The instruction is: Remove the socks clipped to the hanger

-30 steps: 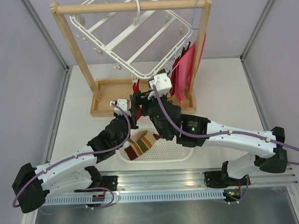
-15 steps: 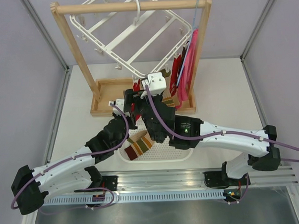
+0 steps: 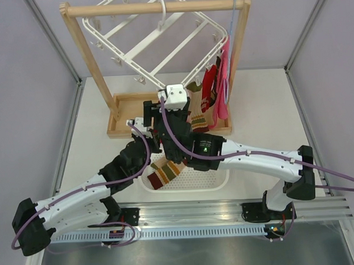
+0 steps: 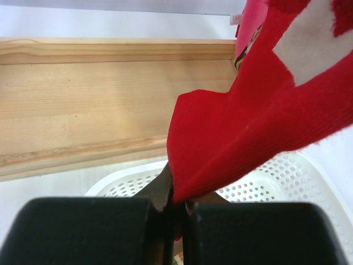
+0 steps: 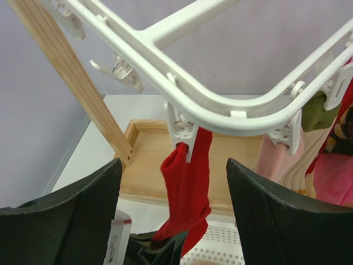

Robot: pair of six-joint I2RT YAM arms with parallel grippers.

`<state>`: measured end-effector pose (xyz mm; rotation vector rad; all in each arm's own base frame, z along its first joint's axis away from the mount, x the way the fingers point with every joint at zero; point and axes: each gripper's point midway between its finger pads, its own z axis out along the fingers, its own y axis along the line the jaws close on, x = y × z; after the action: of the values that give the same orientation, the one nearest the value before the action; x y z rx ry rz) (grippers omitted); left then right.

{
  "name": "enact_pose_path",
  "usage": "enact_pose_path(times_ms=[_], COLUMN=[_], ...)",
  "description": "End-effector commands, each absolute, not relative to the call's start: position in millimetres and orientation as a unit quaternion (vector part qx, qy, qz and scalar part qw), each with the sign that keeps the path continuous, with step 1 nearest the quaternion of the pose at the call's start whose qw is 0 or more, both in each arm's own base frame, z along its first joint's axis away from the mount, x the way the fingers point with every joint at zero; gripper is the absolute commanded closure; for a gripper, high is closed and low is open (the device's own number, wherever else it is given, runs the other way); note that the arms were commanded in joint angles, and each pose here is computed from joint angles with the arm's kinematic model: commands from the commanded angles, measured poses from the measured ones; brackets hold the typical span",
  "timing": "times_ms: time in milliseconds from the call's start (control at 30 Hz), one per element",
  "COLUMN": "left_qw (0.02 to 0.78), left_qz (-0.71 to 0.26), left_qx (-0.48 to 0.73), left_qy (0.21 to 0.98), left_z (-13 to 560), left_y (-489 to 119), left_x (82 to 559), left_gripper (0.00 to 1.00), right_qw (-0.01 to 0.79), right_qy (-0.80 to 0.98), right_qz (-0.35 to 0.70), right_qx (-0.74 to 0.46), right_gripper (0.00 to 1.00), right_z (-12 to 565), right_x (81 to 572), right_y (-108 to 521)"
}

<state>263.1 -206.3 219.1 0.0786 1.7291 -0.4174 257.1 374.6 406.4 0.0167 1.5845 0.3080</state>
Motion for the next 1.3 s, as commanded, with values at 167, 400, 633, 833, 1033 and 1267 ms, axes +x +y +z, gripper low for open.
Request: enact_pose_path(times_ms=[167,400,633,833,1033,1267], left_qw=[0.631,0.629,0.624,0.623,0.618,0.616], left_qz=[-0.211,-0.213,-0.219,-0.222,-0.226,-0.229], left_qx=[0.023,0.024,0.028,0.030,0.032,0.034], left_qy=[0.746,0.748,0.749,0.750,0.752,0.753], left_z=[230,229,227,227,224,223], left_y=[-213,-215,-218,-220,-223,-225], left_x=[260,260,259,258,256,254], left_gripper=[0.98,0.98,0.98,0.98,0.98,0.98], right_qw=[0.695,0.706,0.716,0.727,0.735,0.732], right_qy=[0.704,0.692,0.685,0.675,0.668,0.672], right_qz=[0.137,0.141,0.110,0.090,0.062,0.030], right_qx=[0.053,0.058,0.076,0.087,0.097,0.103], right_gripper=[0.21,0.23,0.25,0.28,0.41,0.96], right_z=[409,418,422,426,430,418], right_x=[289,298,302,305,308,313], right_y=[367,376,368,361,357,356])
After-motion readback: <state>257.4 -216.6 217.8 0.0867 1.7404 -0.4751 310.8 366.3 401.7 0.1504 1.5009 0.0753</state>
